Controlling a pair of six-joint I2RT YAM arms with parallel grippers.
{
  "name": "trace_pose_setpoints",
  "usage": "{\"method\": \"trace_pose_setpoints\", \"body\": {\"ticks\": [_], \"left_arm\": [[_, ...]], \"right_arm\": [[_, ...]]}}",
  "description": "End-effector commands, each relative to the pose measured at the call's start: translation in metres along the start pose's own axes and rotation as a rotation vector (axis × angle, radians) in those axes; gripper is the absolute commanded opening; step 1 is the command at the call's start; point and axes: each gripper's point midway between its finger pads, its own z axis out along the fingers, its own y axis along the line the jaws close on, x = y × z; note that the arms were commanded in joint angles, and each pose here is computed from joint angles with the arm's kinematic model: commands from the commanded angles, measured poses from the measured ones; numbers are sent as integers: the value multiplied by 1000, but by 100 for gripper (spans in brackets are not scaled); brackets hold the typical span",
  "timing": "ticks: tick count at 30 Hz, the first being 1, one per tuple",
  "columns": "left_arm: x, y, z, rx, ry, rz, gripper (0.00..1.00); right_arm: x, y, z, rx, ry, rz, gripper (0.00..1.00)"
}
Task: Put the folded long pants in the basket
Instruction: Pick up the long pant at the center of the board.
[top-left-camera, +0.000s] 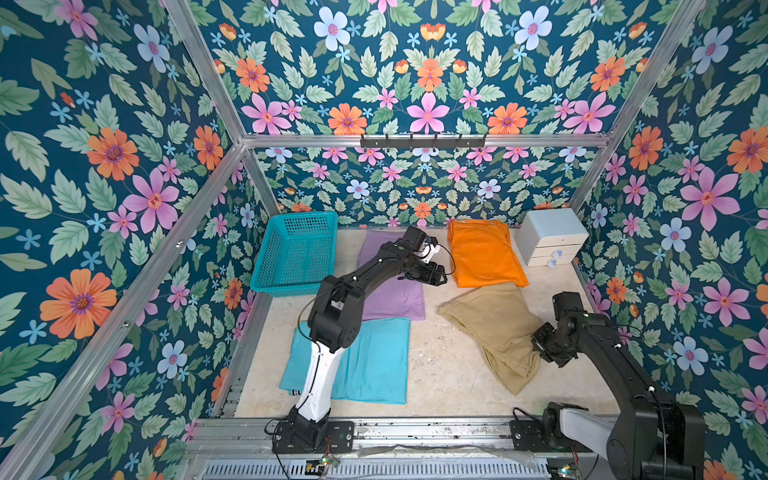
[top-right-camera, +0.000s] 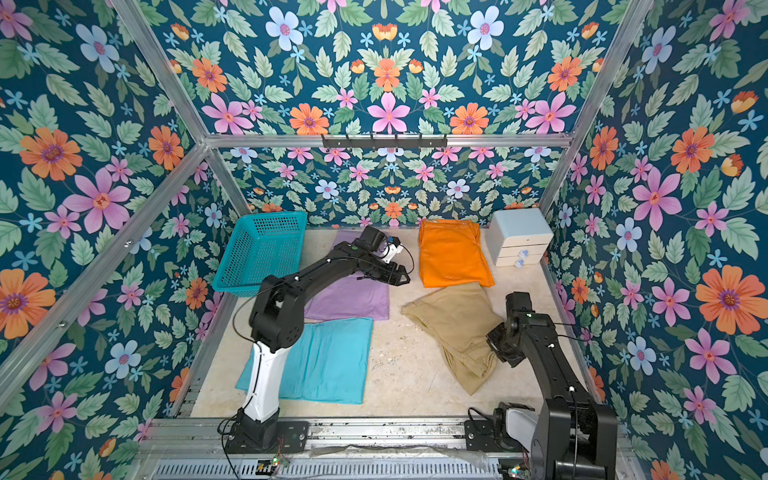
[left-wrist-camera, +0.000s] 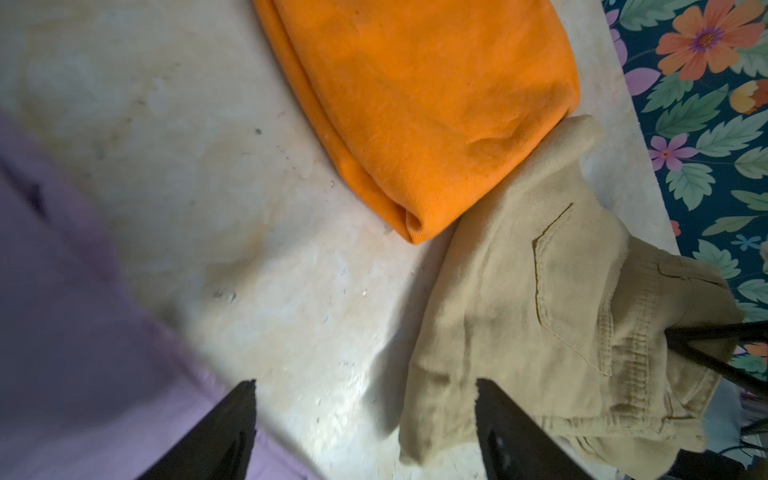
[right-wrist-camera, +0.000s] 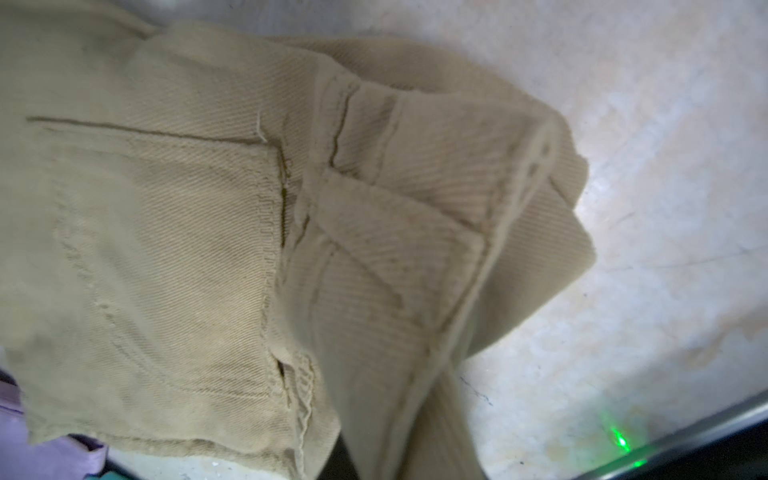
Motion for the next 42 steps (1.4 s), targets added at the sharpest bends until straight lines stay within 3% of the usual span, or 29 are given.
{"method": "trace_pose_setpoints", "body": {"ticks": [1, 5, 10, 13, 16, 20, 25, 29, 32, 36, 38, 42], "left_arm": [[15, -9, 27, 59, 71, -1, 81], [46, -22, 59, 77, 119, -5, 75], [65, -48, 72, 139, 110, -18, 66], [72, -57, 82, 145, 124, -34, 47], [70, -53, 83, 68, 106, -37, 30], [33, -54, 45, -52, -30, -37, 0], [2, -82, -18, -134, -149, 14, 0], [1, -90, -66, -200, -232, 45, 0], [10, -77, -99, -305, -279, 59, 0], [40, -54, -141, -445, -325, 47, 0], [62, -36, -161, -533, -349, 25, 0], [120, 0, -181, -669, -322, -64, 0]], "right_arm": [[-4, 4, -2, -20, -13, -51, 0], [-5, 6, -1, -23, 0, -50, 0], [-7, 8, 0, -33, -5, -58, 0], [-6, 10, 0, -41, 5, -63, 0], [-5, 10, 1, -46, 6, -68, 0], [-5, 6, -6, -35, -15, -65, 0], [5, 10, -25, -93, -24, -61, 0], [14, 14, -45, -126, -62, -102, 0], [21, 31, -58, -159, -84, -172, 0], [42, 73, -57, -224, -61, -320, 0], [49, 91, -50, -192, -77, -418, 0], [72, 125, -27, -171, -7, -570, 0]]}}
